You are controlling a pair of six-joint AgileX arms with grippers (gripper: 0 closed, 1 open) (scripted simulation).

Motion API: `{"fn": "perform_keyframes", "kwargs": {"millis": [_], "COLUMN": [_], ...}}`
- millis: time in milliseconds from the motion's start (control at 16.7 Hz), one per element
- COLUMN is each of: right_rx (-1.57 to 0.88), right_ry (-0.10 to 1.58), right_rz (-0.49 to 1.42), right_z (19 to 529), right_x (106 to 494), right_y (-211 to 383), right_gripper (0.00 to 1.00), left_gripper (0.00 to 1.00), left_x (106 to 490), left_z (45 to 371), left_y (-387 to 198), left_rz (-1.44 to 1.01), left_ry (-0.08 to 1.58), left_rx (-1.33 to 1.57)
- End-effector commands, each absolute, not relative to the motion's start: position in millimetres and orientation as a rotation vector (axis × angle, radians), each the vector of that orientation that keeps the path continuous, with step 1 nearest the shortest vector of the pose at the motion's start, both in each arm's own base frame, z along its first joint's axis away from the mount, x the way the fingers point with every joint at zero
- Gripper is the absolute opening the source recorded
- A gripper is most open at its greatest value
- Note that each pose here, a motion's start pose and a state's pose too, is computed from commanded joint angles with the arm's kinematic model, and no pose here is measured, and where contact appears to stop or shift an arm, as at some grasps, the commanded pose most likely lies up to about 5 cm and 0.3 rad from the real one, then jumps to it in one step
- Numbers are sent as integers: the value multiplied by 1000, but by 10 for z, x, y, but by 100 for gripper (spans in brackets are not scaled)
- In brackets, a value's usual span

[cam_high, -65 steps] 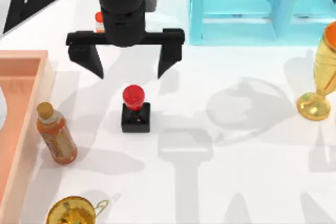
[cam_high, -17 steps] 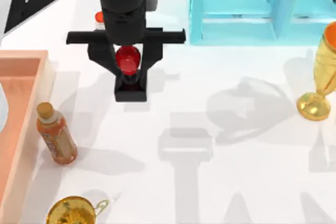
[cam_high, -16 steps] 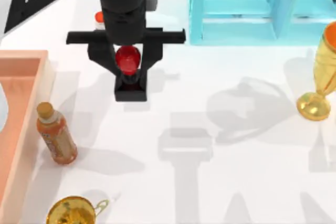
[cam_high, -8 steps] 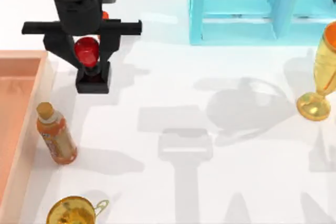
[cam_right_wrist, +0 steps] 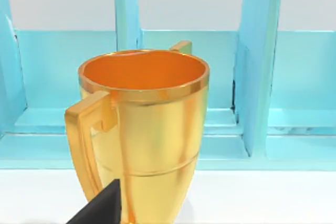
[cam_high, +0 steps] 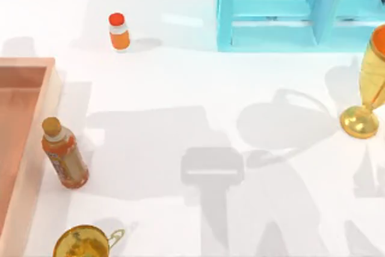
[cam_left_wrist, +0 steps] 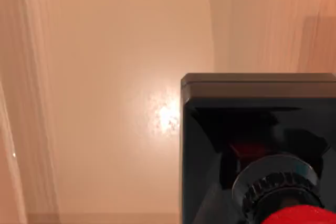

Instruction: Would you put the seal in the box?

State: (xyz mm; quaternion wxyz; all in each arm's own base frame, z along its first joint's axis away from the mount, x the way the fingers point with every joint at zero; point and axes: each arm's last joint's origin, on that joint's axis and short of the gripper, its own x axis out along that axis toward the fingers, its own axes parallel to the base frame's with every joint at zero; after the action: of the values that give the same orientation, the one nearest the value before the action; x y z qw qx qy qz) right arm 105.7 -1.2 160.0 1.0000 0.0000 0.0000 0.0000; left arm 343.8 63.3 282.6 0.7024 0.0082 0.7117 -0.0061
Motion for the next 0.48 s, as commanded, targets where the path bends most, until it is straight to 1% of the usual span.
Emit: {"fn": "perform_keyframes", "kwargs": {"millis": [180, 480], "right_rx": [0, 0], "right_ry": [0, 0], "right_rz": [0, 0], "right_z": [1600, 1600], "right_x": [1057, 1057], "right_y": [-12, -12], "right_gripper": [100, 100], "left_gripper": [0, 0], "left_x": [3223, 3205], "left_z": [2906, 2912], "left_y": [918, 941], "left_rz": [-14, -16], "left_ry": [1558, 1557], "left_rx": [17, 22]}}
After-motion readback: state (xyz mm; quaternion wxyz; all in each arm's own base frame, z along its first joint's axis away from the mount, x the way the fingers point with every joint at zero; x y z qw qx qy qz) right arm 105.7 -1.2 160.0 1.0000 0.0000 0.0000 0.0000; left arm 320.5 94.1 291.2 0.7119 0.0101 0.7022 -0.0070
